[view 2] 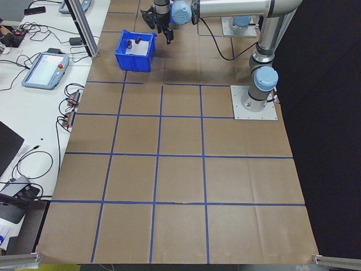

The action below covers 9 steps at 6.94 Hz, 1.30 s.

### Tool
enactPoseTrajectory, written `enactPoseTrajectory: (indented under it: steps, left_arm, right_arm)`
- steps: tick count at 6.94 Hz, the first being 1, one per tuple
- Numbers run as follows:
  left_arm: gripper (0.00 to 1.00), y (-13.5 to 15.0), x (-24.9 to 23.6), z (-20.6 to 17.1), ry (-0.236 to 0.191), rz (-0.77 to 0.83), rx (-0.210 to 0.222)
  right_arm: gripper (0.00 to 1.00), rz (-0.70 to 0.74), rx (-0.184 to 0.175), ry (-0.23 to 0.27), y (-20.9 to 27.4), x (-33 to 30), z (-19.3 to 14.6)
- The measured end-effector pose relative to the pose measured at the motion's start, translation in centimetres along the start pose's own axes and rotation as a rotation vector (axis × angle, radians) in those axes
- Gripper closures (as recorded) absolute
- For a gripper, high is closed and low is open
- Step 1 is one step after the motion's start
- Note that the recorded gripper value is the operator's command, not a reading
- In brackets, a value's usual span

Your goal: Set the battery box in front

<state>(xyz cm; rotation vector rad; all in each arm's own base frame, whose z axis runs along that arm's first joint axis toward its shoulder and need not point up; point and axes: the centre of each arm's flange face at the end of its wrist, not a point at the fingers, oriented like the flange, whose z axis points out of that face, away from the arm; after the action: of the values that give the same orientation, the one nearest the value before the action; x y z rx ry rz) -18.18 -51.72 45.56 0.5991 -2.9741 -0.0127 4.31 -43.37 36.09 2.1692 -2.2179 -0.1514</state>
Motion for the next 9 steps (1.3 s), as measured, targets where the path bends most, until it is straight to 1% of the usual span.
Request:
enactPoseTrajectory:
  steps: [1,2,3,5,7,9]
  left_arm:
    - [0.01,1.8,-0.9,-2.3,-0.013,0.208,0.017]
    - [0.01,3.3,-1.7,-3.8,-0.031,0.327,0.022]
    - [0.01,4.7,-2.3,-4.8,-0.043,0.380,0.022]
    - [0.01,7.0,-3.6,-6.0,-0.052,0.403,0.018]
    - [0.01,7.6,-4.9,-6.6,-0.055,0.450,0.025]
    - [0.01,7.6,-6.5,-5.9,-0.057,0.521,0.011]
  right_arm:
    - [0.93,0.008,-0.001,-0.007,-2.1,-1.2,0.5]
    - [0.93,0.026,-0.004,-0.011,-4.5,-2.7,1.0]
    - [0.93,0.044,-0.008,-0.005,-6.8,-4.0,0.9]
    - [0.93,0.049,-0.013,0.005,-11.5,-6.5,1.1]
    - [0.93,0.036,-0.008,0.053,-17.3,-8.9,1.2]
    - [0.93,0.031,0.012,0.104,-23.3,-10.4,2.2]
